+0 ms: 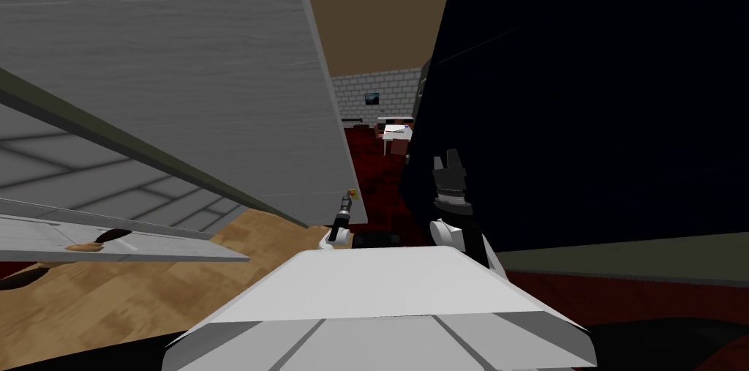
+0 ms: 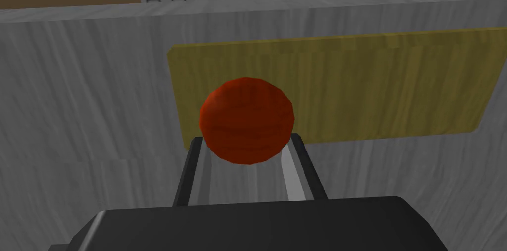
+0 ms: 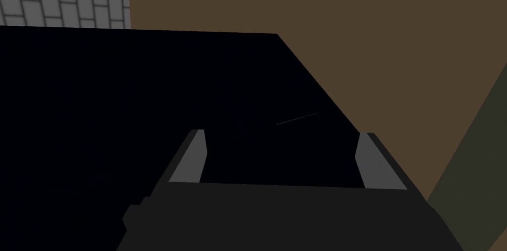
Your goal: Push the door open
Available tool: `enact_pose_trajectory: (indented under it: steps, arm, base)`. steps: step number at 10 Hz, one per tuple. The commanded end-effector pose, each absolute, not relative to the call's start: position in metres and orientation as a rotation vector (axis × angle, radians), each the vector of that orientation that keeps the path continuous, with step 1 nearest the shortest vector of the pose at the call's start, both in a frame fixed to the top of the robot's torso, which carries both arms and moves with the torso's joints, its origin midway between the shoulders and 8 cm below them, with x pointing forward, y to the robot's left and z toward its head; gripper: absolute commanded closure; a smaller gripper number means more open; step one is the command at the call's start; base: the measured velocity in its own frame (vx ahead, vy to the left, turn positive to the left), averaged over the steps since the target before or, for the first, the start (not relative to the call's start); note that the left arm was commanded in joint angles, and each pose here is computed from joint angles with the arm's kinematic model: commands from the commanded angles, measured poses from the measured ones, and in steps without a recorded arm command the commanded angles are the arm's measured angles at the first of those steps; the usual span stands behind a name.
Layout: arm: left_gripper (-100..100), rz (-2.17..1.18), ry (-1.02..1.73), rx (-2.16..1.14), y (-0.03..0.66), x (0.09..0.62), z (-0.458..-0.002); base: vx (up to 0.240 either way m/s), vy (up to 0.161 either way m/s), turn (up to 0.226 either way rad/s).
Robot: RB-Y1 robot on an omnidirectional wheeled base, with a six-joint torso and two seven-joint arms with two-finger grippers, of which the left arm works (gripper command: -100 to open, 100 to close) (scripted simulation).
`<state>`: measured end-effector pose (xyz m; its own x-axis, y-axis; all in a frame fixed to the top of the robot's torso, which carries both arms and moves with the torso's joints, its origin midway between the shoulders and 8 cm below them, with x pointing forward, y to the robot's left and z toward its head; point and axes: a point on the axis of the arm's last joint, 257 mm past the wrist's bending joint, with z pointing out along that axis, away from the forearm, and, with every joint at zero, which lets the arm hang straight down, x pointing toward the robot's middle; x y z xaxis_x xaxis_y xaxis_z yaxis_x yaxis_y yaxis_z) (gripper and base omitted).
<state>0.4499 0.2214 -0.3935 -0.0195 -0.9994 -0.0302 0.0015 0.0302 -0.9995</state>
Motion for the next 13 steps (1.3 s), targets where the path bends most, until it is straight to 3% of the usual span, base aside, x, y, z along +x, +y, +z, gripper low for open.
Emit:
enact_pose_trajectory:
  steps: [1,2,3,10,13]
  arm:
    - [100,-1.176,1.207,-1.175,0.239,0.456,-0.388]
    - [100,-1.164,1.197,-1.180,0.244,0.457,-0.388]
    - [-100,-1.177,1.213,-1.188,0.234,0.454,-0.392]
    - [-100,-1.196,1.209,-1.204,0.224,0.454,-0.392]
    - [-100,-1.188,1.204,-1.200,0.229,0.453,-0.392]
  base:
    - [0.188,-0.048,0.101]
    - [0.231,-0.038,0.124]
    - [-0.026,-0.079,0.061]
    - [-0.201,-0.041,0.022]
    - [0.156,-0.008,-0.025]
